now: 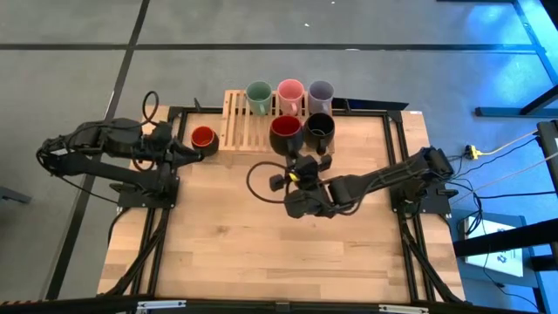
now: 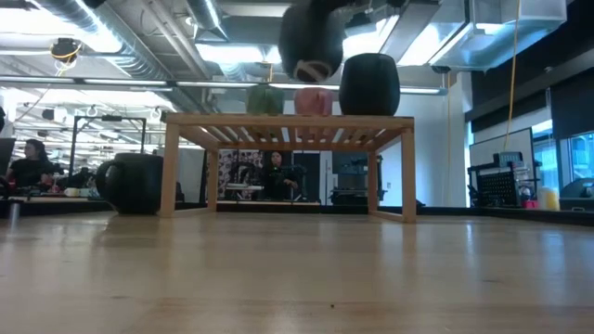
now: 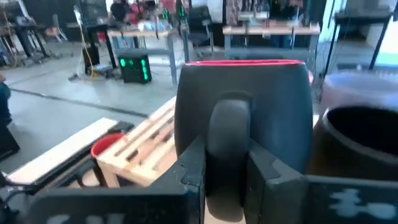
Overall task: Place coffee mugs
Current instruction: Put the black red mug on the shelf
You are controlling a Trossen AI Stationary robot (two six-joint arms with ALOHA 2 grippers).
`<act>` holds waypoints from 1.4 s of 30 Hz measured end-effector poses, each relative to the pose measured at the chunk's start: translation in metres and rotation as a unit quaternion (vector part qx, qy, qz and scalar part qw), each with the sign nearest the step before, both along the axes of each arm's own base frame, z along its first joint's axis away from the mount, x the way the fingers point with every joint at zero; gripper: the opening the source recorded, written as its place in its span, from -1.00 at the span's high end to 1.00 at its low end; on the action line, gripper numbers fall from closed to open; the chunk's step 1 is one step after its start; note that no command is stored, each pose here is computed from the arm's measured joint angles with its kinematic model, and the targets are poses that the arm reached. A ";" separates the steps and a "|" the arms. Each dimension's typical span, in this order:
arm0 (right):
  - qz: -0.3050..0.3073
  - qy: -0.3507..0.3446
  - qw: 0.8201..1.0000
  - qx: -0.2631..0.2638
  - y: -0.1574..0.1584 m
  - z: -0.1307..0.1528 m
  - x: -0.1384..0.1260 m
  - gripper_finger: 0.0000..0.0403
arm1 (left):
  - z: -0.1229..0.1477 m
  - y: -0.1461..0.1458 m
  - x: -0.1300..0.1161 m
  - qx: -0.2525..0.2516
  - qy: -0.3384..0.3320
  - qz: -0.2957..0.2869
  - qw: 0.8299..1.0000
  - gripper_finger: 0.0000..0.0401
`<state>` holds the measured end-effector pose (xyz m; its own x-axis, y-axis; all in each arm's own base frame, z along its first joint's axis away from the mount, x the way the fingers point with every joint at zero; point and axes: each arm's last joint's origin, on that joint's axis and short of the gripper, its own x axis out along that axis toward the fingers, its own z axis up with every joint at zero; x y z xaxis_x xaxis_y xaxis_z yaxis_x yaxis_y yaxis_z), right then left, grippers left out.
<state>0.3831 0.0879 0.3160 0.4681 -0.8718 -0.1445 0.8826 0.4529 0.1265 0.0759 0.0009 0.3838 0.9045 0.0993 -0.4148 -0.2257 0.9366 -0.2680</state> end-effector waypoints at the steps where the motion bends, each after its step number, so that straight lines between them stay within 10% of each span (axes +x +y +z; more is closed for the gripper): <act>1: -0.002 -0.002 1.000 0.003 -0.003 -0.003 0.004 0.78 | 0.000 0.000 0.000 0.003 0.000 -0.002 1.000 0.59; 33: -0.058 0.034 0.998 0.005 -0.053 -0.048 0.038 0.78 | -0.002 0.000 -0.002 0.015 0.013 -0.007 1.000 0.59; 42: -0.031 0.043 0.998 0.025 -0.051 -0.050 0.039 0.49 | -0.002 0.000 -0.002 0.015 0.013 -0.007 1.000 0.59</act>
<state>0.4217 0.0366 0.2659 0.3966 -0.8896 -0.2266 0.9176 0.3914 0.0694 0.0743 0.0009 0.3816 0.8946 0.0991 -0.4357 -0.2184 0.9477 -0.2329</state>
